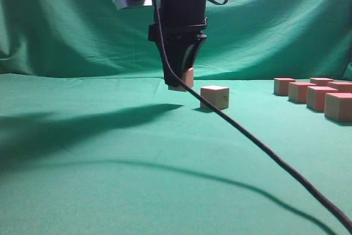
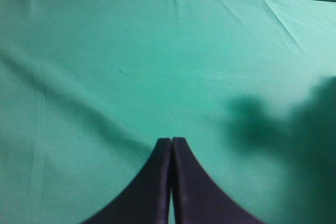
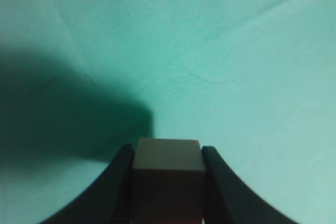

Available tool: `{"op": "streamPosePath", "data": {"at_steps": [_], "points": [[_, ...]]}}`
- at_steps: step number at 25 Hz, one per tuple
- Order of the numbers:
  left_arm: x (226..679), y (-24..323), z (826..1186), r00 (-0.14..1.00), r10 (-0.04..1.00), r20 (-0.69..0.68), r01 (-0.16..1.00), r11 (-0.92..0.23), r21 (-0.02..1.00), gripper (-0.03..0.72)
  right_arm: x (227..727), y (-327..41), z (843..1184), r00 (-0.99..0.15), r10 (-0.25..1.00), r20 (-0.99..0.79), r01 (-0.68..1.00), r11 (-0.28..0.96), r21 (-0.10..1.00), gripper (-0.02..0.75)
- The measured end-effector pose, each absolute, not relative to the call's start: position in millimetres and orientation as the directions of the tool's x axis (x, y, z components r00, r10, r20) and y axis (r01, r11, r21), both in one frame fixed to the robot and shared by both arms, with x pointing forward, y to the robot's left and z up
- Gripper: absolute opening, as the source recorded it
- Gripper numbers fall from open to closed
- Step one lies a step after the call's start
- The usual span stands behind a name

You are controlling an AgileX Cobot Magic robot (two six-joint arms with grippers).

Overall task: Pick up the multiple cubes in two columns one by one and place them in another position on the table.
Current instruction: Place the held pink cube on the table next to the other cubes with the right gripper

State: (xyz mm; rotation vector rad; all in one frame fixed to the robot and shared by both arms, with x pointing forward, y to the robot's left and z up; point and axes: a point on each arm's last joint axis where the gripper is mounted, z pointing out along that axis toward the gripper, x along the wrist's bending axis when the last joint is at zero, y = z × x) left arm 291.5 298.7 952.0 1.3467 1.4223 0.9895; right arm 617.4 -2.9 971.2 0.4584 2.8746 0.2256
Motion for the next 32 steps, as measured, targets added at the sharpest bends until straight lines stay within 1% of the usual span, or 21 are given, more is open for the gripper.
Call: {"op": "streamPosePath", "data": {"at_steps": [4, 10, 19, 32], "points": [[291.5, 298.7, 952.0, 0.013, 0.996, -0.088, 0.264, 0.081, 0.961, 0.000, 621.7, -4.9, 968.7, -0.940, 0.262, -0.218, 0.226, 0.958, 0.176, 0.256], [291.5, 298.7, 952.0, 0.013, 0.996, -0.088, 0.264, 0.081, 0.961, 0.000, 624.5, -4.5, 961.9, -0.961, 0.140, -0.240, 0.107, 0.984, 0.145, 0.256], [291.5, 298.7, 952.0, 0.013, 0.996, -0.088, 0.264, 0.081, 0.961, 0.000, 624.3, -0.9, 950.0, -0.969, 0.133, -0.207, 0.102, 0.983, 0.154, 0.256], [291.5, 298.7, 952.0, 0.013, 0.996, -0.088, 0.264, 0.081, 0.961, 0.000, 624.5, -1.1, 949.2, -0.968, 0.146, -0.203, 0.116, 0.982, 0.151, 0.256]]}}
